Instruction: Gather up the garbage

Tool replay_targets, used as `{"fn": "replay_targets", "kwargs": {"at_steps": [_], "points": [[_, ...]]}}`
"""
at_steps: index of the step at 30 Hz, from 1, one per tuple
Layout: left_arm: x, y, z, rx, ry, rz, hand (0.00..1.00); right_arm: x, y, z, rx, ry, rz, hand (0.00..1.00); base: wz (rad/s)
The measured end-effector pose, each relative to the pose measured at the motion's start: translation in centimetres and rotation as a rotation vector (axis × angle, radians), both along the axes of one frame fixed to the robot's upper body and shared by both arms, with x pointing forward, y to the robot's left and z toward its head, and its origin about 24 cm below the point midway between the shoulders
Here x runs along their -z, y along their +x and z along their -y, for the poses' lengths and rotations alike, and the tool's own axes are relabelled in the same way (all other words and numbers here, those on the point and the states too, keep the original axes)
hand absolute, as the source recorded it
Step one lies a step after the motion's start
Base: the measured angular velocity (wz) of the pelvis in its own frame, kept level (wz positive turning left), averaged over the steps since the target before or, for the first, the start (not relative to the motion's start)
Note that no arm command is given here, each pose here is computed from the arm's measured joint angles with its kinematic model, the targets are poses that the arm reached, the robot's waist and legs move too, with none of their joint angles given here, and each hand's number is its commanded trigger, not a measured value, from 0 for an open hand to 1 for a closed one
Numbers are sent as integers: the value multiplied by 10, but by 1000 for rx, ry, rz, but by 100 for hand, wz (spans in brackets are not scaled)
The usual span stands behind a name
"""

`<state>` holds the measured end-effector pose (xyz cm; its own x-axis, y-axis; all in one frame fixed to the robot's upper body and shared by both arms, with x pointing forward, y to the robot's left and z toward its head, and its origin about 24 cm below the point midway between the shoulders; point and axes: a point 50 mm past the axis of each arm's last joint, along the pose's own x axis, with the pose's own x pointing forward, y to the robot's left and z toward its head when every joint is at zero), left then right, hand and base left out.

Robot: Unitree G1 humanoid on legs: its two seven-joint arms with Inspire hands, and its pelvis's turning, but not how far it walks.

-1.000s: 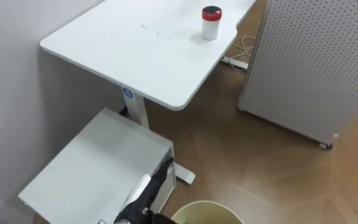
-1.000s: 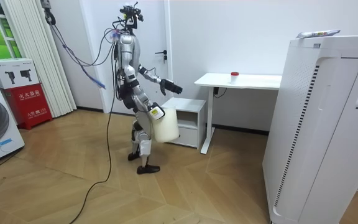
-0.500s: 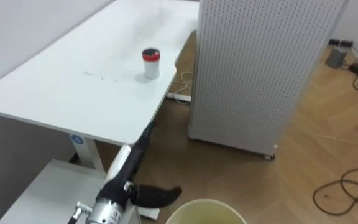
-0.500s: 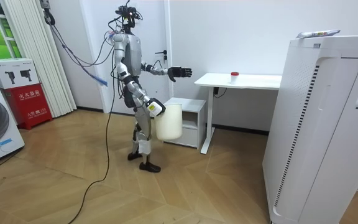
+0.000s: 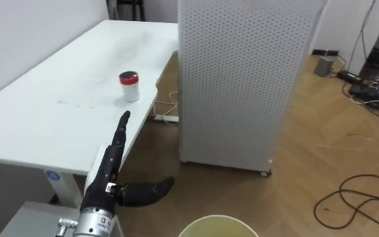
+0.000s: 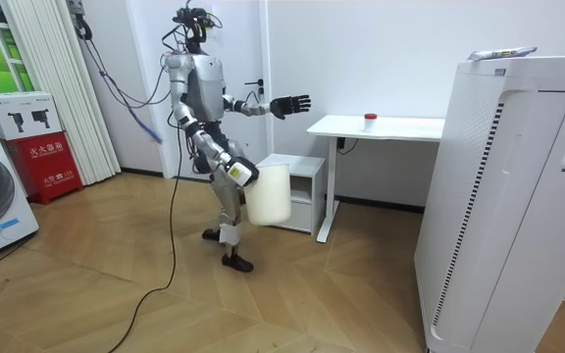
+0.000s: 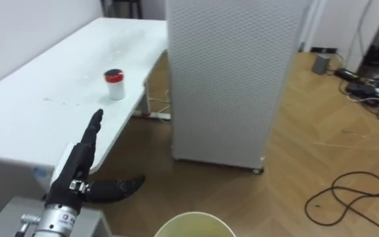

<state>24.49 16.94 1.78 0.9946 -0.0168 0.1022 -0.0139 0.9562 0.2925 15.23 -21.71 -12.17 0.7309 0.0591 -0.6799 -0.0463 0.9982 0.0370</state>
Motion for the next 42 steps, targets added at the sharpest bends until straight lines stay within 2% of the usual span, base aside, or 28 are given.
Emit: {"fn": "replay_targets", "kwargs": {"at_steps": [3,9,15,24,38,42], "points": [[-5,-2,-3,-30,-12,38,0,-1,-3,6,10,-19,-4,100,-93],[-16,-9,-22,-144,-28,109,0,0,-6,11,5,-51,-20,100,-64],[-15,-15,-27,-179,-29,111,0,-1,-8,12,-8,-75,-12,100,4],[-21,-17,-30,-228,-37,153,0,-13,6,-4,-51,-26,80,100,-7],[-21,-23,-42,-324,14,185,0,-8,1,-6,-85,-44,30,100,-10],[-23,-23,-46,-333,4,186,0,-5,-6,-9,-96,-14,9,100,35]]}}
